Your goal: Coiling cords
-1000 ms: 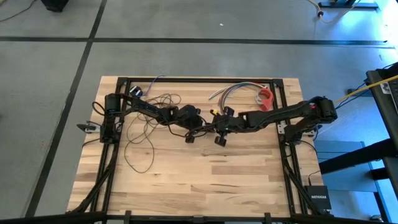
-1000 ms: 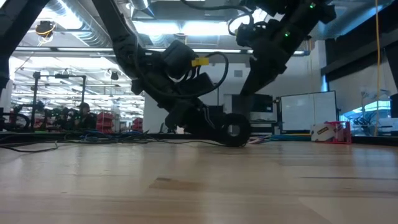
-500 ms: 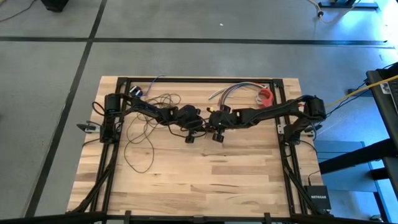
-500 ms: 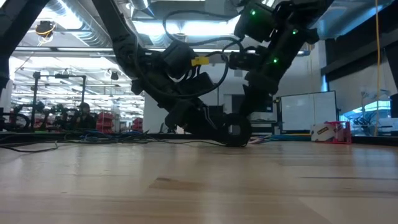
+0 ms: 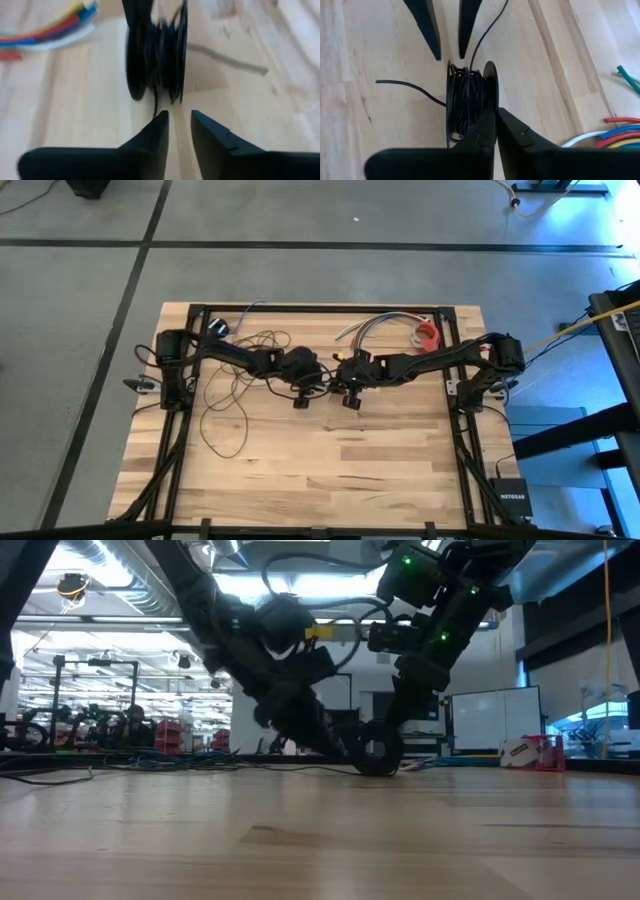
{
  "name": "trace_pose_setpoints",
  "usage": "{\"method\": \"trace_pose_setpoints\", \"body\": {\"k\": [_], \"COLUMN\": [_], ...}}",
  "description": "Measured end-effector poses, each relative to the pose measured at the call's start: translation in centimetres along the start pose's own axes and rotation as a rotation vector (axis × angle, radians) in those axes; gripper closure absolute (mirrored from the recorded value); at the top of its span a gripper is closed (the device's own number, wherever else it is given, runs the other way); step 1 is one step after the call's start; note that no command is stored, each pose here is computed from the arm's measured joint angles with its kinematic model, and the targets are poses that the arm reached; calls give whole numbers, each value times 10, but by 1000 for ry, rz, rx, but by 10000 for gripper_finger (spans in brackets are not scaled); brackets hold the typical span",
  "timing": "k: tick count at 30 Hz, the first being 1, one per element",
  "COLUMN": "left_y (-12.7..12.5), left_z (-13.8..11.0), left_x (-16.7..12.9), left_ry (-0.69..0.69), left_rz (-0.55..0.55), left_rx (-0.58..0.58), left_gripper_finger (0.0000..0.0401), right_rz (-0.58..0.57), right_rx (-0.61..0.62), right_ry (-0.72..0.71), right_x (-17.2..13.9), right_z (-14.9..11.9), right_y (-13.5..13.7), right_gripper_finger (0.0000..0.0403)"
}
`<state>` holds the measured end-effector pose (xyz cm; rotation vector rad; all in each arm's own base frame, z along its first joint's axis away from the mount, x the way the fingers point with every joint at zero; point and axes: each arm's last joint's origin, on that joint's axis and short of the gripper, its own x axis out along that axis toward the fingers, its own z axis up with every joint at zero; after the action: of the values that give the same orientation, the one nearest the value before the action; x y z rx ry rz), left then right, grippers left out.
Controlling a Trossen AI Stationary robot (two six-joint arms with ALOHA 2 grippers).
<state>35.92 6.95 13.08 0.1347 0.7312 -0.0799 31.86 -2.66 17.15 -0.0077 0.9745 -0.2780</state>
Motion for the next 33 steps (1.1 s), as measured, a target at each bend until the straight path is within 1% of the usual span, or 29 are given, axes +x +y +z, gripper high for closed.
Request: {"method": "trace_pose_setpoints", "body": {"k": [5, 9, 11, 13, 17, 21, 23, 26, 27, 30, 33], "left_y": [2, 4, 3, 0, -6, -4, -1, 2, 3, 6, 8], "left_z": [14, 24, 25, 23, 22, 17, 16, 13, 11, 9, 4], "left_x": [-14, -18, -14, -8, 2, 9, 10, 10, 10, 11, 11], "left_ry": [-63, -157, -177, -176, -216, -219, -215, -196, -186, -165, -129], "left_rz": [25, 52, 55, 47, 22, 27, 29, 22, 21, 19, 21], "left_rx": [17, 31, 36, 39, 56, 65, 69, 79, 79, 79, 72], "left_gripper_finger": [294, 289, 291, 297, 312, 332, 350, 387, 392, 389, 393], "right_rz": [-2, -2, -3, -3, 1, 14, 23, 32, 32, 37, 37], "right_rx": [0, 0, -1, -1, -1, 5, 13, 47, 59, 68, 71], "right_ry": [1, 2, 2, 3, -4, -5, -8, -9, -8, 9, 12], "right_x": [0, 0, 0, 0, 0, 0, 0, 0, 0, -3, -13], "right_z": [0, 0, 0, 0, 0, 1, 1, 1, 1, 5, 13], "right_y": [0, 0, 0, 0, 0, 0, 1, 1, 1, 1, -1], "right_gripper_finger": [393, 397, 395, 395, 398, 395, 392, 382, 378, 362, 345]}}
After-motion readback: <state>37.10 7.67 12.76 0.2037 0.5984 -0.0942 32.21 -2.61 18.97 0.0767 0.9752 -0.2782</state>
